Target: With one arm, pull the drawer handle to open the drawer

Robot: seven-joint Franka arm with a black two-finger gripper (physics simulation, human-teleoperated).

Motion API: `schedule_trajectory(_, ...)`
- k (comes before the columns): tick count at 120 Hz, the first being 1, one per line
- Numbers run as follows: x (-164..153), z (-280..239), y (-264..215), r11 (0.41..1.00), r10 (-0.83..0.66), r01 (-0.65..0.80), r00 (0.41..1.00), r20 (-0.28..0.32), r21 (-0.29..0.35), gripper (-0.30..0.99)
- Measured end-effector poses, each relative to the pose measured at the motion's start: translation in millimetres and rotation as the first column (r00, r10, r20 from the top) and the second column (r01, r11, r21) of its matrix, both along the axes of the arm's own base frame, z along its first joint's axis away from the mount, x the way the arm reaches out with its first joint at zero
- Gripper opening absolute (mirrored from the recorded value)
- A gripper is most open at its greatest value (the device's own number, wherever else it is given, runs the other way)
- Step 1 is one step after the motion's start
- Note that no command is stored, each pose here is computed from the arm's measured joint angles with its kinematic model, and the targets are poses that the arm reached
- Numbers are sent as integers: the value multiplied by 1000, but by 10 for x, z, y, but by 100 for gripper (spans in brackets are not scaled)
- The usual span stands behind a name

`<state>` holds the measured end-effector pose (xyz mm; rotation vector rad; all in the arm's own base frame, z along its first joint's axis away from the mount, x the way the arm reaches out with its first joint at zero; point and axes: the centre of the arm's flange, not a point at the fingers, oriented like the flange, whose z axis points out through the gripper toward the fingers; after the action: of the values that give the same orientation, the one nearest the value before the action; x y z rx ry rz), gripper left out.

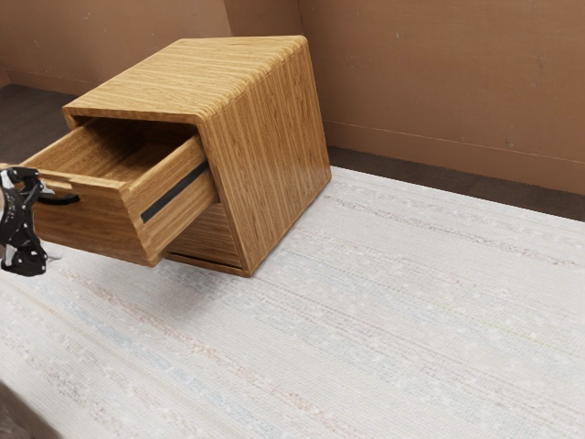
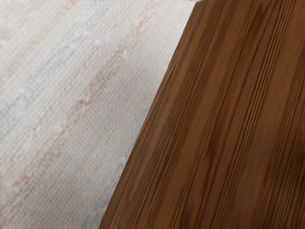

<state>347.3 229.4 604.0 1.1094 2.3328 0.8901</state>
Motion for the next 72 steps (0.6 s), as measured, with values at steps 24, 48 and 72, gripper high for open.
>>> schedule_trajectory(24,-260,-7,-88,1000,16,-17,1000,11,21,69)
schedule_trajectory(48,-105,494,-940,982,-64,62,998,10,179,69)
schedule_trajectory(72,1149,1875,-2955,899,-417,431,896,-153,78,69)
